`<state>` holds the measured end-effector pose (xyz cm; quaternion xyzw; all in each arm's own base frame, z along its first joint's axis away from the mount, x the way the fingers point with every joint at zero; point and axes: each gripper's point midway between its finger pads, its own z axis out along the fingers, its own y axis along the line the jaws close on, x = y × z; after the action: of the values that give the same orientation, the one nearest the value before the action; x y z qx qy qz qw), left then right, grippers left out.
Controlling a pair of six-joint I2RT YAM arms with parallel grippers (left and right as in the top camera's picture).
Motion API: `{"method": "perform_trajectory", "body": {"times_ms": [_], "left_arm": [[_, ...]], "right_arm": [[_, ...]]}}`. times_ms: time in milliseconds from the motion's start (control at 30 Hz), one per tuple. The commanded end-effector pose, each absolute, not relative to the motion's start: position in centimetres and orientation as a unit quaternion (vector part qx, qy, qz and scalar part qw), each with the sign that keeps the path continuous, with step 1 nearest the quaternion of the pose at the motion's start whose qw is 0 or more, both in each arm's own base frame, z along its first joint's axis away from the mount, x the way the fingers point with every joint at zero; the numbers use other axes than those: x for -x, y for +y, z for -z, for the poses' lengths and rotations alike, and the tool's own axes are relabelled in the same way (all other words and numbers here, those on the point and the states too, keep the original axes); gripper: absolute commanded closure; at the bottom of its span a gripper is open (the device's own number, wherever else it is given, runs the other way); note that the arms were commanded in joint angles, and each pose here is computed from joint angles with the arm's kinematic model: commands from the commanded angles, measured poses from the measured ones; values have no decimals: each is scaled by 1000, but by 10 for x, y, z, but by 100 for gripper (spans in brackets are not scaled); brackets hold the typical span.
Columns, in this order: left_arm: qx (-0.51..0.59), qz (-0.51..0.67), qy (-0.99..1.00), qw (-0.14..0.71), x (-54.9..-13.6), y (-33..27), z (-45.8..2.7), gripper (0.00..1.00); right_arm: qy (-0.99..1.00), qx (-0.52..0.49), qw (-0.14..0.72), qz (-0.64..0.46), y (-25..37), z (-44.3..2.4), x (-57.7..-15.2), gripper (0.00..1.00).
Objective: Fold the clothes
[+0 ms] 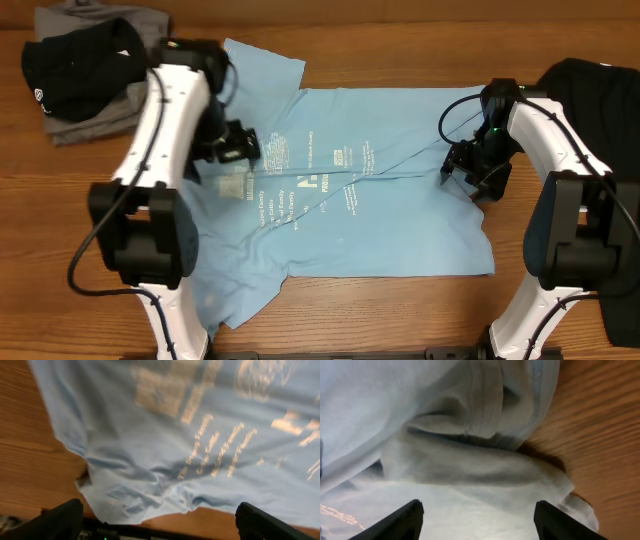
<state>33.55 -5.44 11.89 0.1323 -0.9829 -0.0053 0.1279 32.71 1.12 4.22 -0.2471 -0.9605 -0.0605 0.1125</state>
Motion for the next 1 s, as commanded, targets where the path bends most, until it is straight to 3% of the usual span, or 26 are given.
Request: {"method": "perform_trajectory", "body": {"times_ms": [0, 367, 567, 700, 900, 967], "left_arm": [[-78, -2, -985, 155, -317, -91, -102, 0], [15, 2, -987, 160, -288, -159, -91, 0], [25, 1, -988, 155, -288, -166, -90, 0], [25, 1, -987, 156, -287, -166, -90, 0], [26, 3, -988, 155, -288, -166, -90, 0], [26, 3, -988, 155, -288, -166, -90, 0]], "right_arm": [[-963, 249, 95, 45, 4, -40, -333, 24], [-967, 245, 50, 54, 3, -35, -355, 30], [-967, 244, 33, 59, 4, -20, -359, 43], [-968, 244, 22, 61, 3, -13, -361, 46], [-968, 243, 8, 62, 2, -12, -368, 61], [-968, 243, 7, 62, 2, -12, -369, 71]]}}
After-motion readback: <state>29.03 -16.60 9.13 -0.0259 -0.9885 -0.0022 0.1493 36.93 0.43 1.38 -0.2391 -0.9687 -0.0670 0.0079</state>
